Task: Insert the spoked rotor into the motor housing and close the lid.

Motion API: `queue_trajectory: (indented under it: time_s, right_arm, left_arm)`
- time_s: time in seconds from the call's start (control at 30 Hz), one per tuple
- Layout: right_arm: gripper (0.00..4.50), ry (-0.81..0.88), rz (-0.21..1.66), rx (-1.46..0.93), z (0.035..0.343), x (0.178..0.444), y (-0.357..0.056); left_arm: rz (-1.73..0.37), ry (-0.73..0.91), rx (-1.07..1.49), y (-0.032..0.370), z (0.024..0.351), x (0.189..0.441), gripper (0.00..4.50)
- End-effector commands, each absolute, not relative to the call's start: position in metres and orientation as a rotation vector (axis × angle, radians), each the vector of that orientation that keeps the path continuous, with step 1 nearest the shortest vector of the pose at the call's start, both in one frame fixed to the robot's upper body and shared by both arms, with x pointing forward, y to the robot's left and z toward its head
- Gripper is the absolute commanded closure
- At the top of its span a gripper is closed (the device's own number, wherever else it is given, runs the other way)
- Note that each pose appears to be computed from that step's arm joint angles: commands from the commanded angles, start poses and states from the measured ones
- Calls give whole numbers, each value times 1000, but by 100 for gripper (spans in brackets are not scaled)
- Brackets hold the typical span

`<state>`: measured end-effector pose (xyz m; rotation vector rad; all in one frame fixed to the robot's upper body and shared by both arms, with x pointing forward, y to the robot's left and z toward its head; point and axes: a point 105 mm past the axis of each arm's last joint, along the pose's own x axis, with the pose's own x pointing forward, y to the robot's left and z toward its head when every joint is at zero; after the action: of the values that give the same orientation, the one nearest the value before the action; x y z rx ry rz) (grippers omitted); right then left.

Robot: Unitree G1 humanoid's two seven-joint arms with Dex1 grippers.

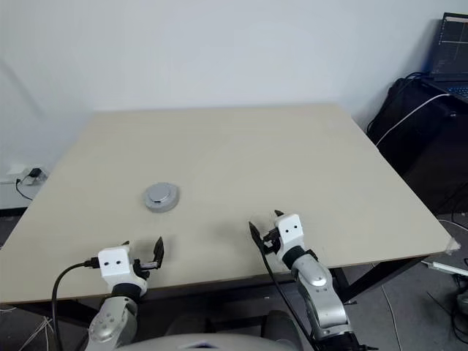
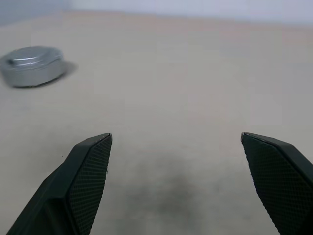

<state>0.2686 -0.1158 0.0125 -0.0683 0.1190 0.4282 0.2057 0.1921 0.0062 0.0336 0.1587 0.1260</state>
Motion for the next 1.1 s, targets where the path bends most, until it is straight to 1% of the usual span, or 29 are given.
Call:
queue_trajectory:
  time_s: [0.03,0.1,0.2,0.27,0.57,0.9,1.1]
  right_arm:
    - [0,-14,377,-137,26,267,-122]
    - [0,-27,334,-122,26,267,-126]
    - [0,-36,190,-74,26,269,-142]
    - [0,-32,127,-44,25,270,-149]
    - [0,-14,120,-40,24,270,-145]
    - [0,-34,135,-25,35,269,-135]
    - [0,-25,148,-22,35,269,-129]
  left_arm:
    - [138,50,61,184,20,206,6]
    - [159,23,53,182,22,207,6]
    - [169,-12,72,178,26,208,6]
    - [175,-18,79,177,25,210,6]
    - [191,-33,95,177,26,215,6]
    - [181,-32,101,176,25,217,6]
    - [177,-28,95,175,23,220,6]
